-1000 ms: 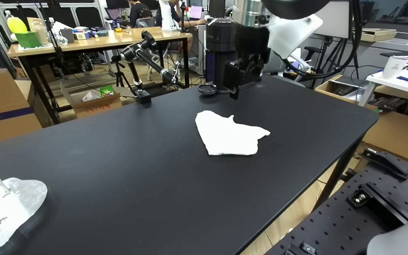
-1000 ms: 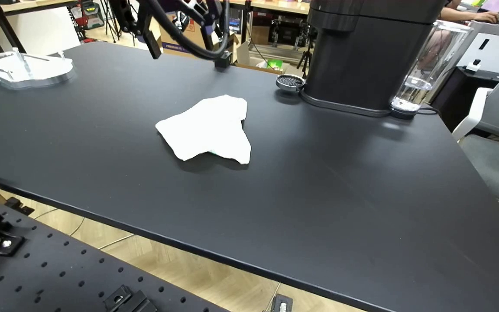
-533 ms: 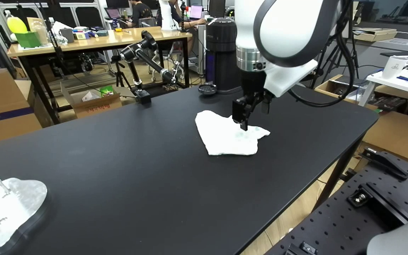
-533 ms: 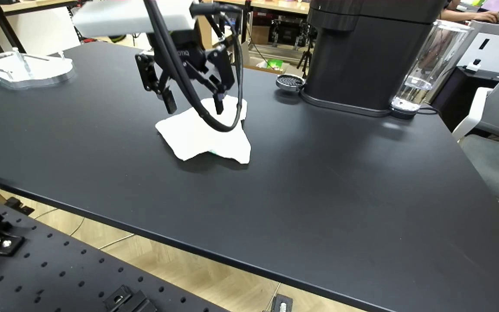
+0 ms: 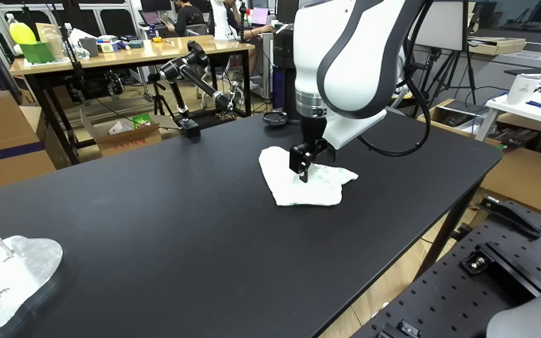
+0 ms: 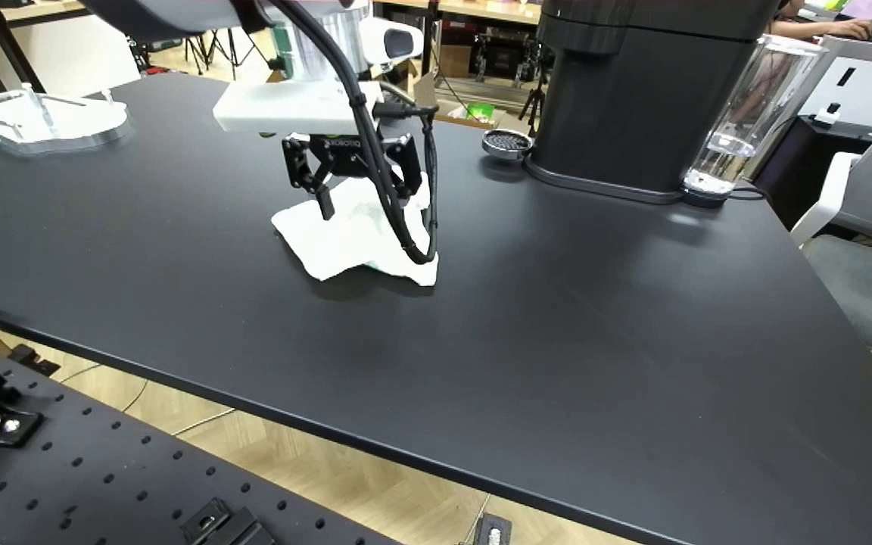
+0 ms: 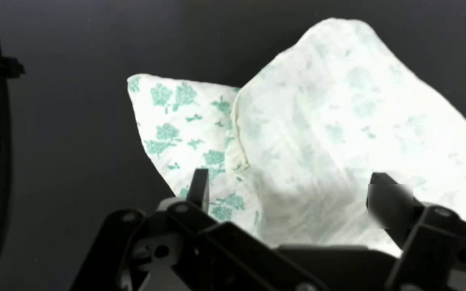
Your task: Hang the towel on the black bar
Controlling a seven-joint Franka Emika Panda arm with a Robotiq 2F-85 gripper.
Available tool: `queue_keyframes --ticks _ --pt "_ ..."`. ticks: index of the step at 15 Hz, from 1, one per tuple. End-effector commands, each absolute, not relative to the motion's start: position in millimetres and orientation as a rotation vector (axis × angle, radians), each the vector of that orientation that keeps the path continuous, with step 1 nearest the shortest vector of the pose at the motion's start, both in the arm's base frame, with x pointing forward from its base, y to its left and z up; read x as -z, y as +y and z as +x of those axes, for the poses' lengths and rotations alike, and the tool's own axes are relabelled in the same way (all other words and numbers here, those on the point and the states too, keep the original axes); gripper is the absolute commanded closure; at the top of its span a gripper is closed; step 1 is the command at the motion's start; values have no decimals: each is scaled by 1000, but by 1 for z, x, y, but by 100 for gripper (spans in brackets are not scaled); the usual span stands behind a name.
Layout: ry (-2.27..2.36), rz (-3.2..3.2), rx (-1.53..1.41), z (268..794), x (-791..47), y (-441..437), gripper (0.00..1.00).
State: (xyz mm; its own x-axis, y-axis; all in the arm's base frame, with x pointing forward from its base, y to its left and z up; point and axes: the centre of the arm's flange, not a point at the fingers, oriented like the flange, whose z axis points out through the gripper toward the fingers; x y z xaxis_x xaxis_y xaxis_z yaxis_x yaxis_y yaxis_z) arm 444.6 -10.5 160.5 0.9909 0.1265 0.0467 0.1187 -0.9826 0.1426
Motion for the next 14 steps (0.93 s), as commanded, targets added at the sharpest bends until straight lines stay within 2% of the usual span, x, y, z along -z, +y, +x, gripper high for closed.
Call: queue_keyframes --ticks 1,11,14 --pt "117 2988 -104 463 -142 -8 26" --pt "71 3002 -129 477 -155 -8 95" --pt "44 2994 -151 486 -172 -13 100"
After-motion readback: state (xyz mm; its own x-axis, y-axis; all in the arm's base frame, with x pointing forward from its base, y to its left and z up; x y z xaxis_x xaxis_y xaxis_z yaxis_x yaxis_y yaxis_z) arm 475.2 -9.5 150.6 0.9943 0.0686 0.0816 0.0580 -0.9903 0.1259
